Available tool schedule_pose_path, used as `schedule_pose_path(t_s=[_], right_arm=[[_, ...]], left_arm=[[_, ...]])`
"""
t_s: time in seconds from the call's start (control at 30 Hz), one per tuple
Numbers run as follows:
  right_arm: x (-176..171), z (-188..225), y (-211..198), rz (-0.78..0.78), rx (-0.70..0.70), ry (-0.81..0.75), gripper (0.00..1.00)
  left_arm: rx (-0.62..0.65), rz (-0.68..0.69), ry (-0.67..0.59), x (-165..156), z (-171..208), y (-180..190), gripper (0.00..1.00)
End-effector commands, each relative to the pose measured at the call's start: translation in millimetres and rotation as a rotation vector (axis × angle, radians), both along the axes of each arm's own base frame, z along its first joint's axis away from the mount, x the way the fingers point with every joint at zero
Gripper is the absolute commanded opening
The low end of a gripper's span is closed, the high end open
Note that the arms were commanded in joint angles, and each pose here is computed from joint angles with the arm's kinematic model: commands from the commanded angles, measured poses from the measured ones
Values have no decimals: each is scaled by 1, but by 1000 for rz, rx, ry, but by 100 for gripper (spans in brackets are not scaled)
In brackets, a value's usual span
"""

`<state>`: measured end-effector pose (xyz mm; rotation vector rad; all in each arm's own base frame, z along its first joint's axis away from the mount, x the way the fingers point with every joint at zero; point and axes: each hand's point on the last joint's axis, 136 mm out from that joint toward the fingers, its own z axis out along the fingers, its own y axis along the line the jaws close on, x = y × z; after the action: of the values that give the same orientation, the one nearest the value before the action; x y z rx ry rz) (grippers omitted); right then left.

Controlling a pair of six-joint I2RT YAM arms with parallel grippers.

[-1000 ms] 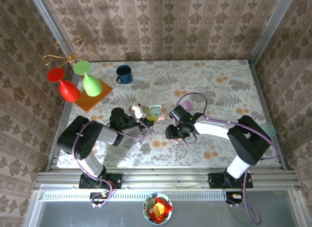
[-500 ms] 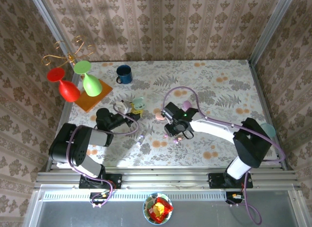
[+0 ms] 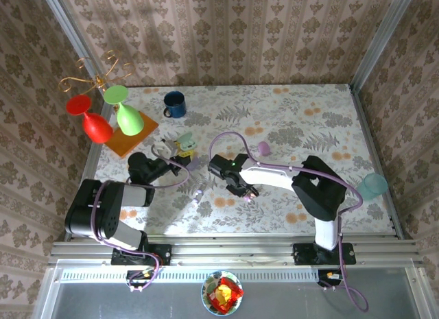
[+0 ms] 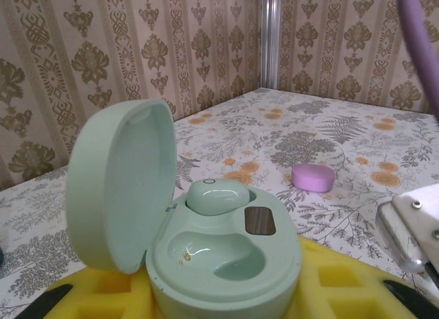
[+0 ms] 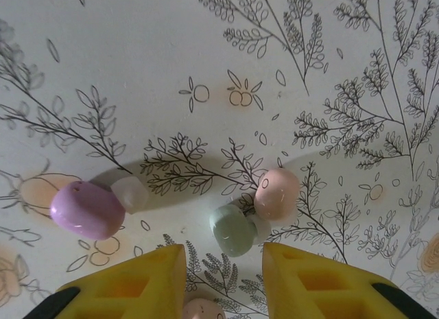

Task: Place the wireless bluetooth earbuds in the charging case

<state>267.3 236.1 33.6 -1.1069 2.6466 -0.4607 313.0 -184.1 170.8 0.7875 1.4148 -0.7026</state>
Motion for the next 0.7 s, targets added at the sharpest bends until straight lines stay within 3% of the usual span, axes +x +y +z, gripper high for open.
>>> schedule_pose_path(t_s=[0.0,0.67], right_arm=[[6,3,-6,18,-90,-23,35],[11,-12,-3,11,-106,-28,27]], left_arm=[[-11,12,-22,-2,6,5,21],[-14,-2,-33,-5,10,4,21]])
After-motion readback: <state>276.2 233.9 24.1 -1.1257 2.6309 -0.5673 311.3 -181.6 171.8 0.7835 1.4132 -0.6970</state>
